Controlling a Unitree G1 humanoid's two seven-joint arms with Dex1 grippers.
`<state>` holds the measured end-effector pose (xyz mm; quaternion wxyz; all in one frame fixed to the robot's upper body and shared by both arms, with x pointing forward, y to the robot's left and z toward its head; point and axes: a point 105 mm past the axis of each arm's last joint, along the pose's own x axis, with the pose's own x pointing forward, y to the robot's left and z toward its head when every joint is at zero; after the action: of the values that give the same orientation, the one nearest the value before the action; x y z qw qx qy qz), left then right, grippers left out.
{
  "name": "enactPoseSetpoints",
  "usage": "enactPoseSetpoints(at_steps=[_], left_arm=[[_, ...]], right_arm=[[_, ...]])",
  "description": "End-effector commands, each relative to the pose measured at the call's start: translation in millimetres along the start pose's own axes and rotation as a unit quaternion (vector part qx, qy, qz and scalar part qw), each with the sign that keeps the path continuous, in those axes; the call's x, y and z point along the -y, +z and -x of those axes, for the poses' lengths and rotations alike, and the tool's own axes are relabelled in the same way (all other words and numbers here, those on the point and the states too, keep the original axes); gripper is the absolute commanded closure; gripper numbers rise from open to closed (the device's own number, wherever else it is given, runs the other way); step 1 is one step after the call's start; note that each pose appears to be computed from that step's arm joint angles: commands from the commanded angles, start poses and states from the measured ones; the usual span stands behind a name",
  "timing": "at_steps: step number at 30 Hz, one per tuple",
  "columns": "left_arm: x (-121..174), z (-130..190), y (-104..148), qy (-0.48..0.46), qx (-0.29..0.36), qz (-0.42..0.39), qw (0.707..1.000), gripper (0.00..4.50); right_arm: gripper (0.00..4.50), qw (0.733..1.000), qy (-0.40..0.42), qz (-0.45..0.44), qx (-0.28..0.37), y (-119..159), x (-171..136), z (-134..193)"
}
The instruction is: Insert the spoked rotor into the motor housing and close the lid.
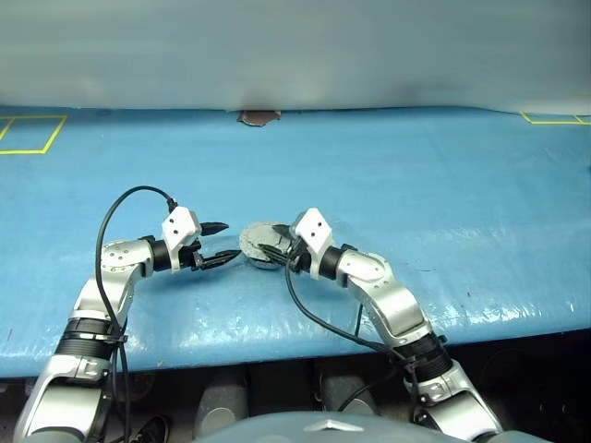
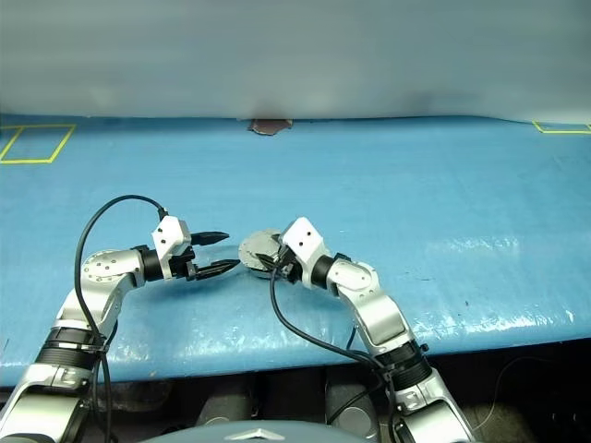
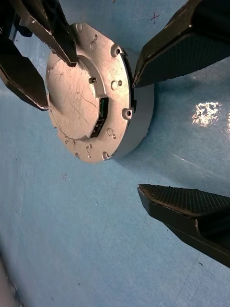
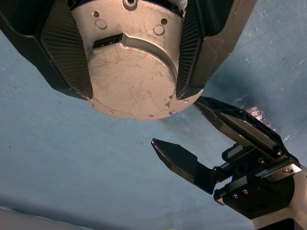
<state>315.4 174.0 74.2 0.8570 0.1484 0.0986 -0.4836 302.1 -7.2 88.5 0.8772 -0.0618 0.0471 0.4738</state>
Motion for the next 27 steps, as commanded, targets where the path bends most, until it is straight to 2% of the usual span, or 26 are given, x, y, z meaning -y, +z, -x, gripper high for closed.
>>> enactPoseSetpoints(at_steps=[1,2,10,17,19,22,27], left_arm=[[-4,1,7,0.005,0.007,-0.013,1.000,0.99],[-4,2,7,0.005,0.007,-0.013,1.000,0.99],[-4,2,7,0.006,0.005,-0.015,1.000,0.99],[-5,3,6,0.010,0.004,-0.014,1.000,0.99],[-5,4,6,0.011,0.003,-0.013,1.000,0.99],[-5,4,5,0.012,0.003,-0.012,1.000,0.99],[-5,4,5,0.012,0.004,-0.011,1.000,0.99]], right_arm=[[0.56,1.000,0.000,-0.004,0.009,6,-2,0],[0.25,1.000,0.002,-0.004,0.006,5,-3,-1],[0.25,0.999,-0.026,-0.008,-0.017,-10,5,-6],[0.25,0.999,-0.020,0.001,-0.034,-23,2,-9],[0.63,0.999,-0.023,0.009,-0.030,-21,3,-8],[1.43,0.999,-0.020,0.030,-0.032,-18,2,-7],[1.44,0.998,-0.017,0.044,-0.030,-14,3,-6]])
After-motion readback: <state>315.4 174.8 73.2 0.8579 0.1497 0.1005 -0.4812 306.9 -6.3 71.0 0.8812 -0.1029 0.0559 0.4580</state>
